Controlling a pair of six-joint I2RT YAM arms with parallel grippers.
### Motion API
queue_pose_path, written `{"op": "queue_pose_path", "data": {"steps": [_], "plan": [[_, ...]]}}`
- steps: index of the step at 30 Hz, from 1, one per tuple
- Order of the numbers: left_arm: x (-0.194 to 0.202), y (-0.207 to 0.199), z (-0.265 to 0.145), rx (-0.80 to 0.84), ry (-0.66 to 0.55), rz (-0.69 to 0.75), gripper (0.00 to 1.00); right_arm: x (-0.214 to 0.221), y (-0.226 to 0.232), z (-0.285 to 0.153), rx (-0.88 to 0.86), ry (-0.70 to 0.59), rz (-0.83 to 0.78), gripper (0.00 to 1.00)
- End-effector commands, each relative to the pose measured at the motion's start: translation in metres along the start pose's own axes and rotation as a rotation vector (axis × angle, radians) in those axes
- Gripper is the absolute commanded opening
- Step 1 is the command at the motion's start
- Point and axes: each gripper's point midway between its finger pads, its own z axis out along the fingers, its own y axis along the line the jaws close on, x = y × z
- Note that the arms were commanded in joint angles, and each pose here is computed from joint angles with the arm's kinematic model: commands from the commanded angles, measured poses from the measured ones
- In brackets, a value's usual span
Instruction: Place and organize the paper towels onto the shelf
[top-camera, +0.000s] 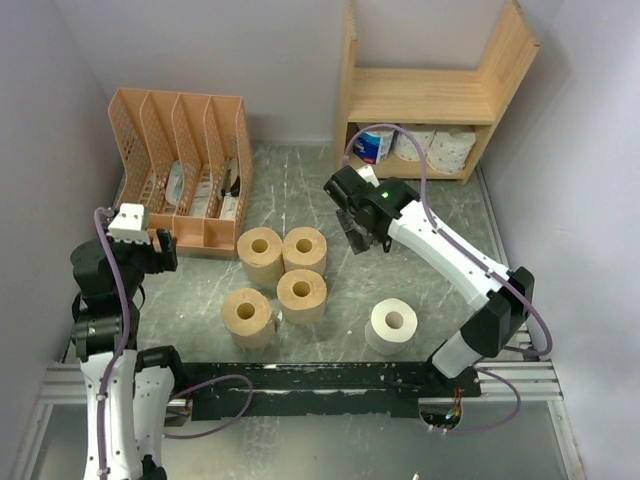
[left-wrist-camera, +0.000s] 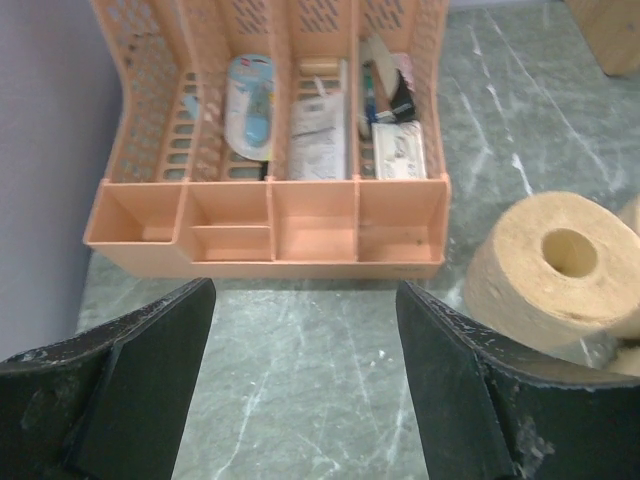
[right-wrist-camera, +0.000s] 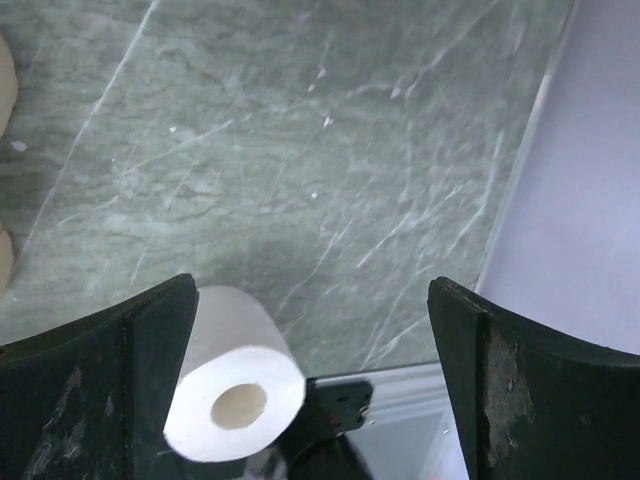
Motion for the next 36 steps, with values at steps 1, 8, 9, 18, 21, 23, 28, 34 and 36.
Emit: {"op": "queue_pose_path", "data": {"steps": [1,8,9,18,21,23,28,34,36], "plan": [[0.000,-0.038,0.006,0.241,0.078,0.014,0.87,0.032,0.013,0.006,-0.020,0.140,0.146,1.00],[-0.033,-0.112,-0.001,0.829,0.200,0.138,0.91,-0.024,-0.033,-0.054,-0.067,-0.287,0.508,0.94],[-0.043,-0.118,0.000,0.844,0.170,0.186,0.93,-0.034,-0.045,-0.068,-0.088,-0.375,0.560,0.99],[-0.058,-0.280,-0.016,1.144,0.139,0.622,0.97,-0.029,-0.128,-0.120,0.022,-0.772,0.820,1.00],[-0.029,-0.331,-0.028,1.213,0.143,0.797,0.96,-0.028,-0.144,-0.127,0.121,-0.687,0.785,1.00],[-0.011,-0.363,-0.046,1.263,0.096,0.918,0.96,-0.028,-0.147,-0.129,0.151,-0.638,0.776,1.00],[0.007,-0.417,-0.096,1.456,-0.095,1.024,0.96,-0.033,-0.142,-0.134,0.078,-0.685,0.844,1.00],[0.023,-0.457,-0.109,1.590,-0.121,0.987,0.89,-0.024,-0.162,-0.159,0.019,-0.798,0.987,0.99],[0.030,-0.473,-0.110,1.587,-0.150,1.000,0.89,-0.021,-0.173,-0.167,0.042,-0.812,1.027,0.99]]}}
